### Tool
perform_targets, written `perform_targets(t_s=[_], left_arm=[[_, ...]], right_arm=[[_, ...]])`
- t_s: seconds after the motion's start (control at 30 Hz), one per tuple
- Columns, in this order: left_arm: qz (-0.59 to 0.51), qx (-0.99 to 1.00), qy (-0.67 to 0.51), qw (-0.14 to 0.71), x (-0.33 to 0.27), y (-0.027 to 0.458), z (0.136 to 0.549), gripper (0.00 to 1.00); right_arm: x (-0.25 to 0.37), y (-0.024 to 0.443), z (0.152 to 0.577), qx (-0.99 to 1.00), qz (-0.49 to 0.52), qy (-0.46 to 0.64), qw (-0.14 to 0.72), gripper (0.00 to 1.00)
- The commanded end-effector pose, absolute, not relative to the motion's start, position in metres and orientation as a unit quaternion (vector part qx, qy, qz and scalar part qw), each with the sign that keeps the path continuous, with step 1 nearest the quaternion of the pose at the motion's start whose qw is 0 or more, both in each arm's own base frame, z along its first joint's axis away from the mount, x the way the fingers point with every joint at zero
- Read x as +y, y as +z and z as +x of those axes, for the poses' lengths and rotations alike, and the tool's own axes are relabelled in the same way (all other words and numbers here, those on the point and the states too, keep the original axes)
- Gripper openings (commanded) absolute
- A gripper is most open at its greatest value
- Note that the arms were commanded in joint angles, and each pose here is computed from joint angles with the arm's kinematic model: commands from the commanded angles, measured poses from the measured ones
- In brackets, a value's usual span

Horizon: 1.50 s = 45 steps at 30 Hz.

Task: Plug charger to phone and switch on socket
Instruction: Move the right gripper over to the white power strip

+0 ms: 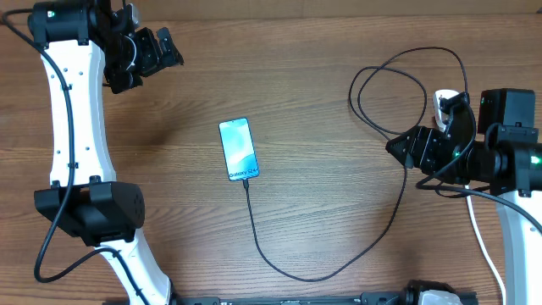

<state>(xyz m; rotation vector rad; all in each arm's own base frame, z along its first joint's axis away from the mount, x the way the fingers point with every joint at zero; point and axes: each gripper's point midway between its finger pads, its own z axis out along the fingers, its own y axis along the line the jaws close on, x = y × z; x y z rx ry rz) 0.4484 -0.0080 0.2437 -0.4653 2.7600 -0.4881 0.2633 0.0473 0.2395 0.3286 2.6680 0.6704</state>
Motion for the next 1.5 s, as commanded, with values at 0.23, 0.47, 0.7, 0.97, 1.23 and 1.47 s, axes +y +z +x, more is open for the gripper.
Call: perform_targets(t_s=[0.23,0.47,0.7,0.97,1.23,1.47], left_arm=[[-0.164,0.960,-0.165,0.158,-0.008,0.250,0.448,1.00],[-0.164,0.960,-0.165,0.158,-0.008,0.250,0.448,1.00],[-0.164,0.960,-0.165,0.158,-0.008,0.250,0.448,1.00],[-0.164,0.960,-0.165,0.158,-0.008,0.250,0.448,1.00],[-0.164,0.960,-0.165,0.158,-0.008,0.250,0.447,1.00],[-0.164,0.960,-0.165,0.158,-0.008,0.250,0.448,1.00]], right_arm=[[0.045,0.250,0.265,0.942,0.128,0.237,0.201,0.54],[0.045,0.252,0.268,0.937,0.151,0.243,0.201,0.53],[0.040,0.256,0.277,0.928,0.176,0.248,0.216,0.48],[-0.025,0.262,0.287,0.889,0.286,0.252,0.254,0.15],[-0.089,0.247,0.299,0.863,0.351,0.244,0.268,0.08],[-0.133,0.217,0.328,0.837,0.389,0.280,0.263,0.05]])
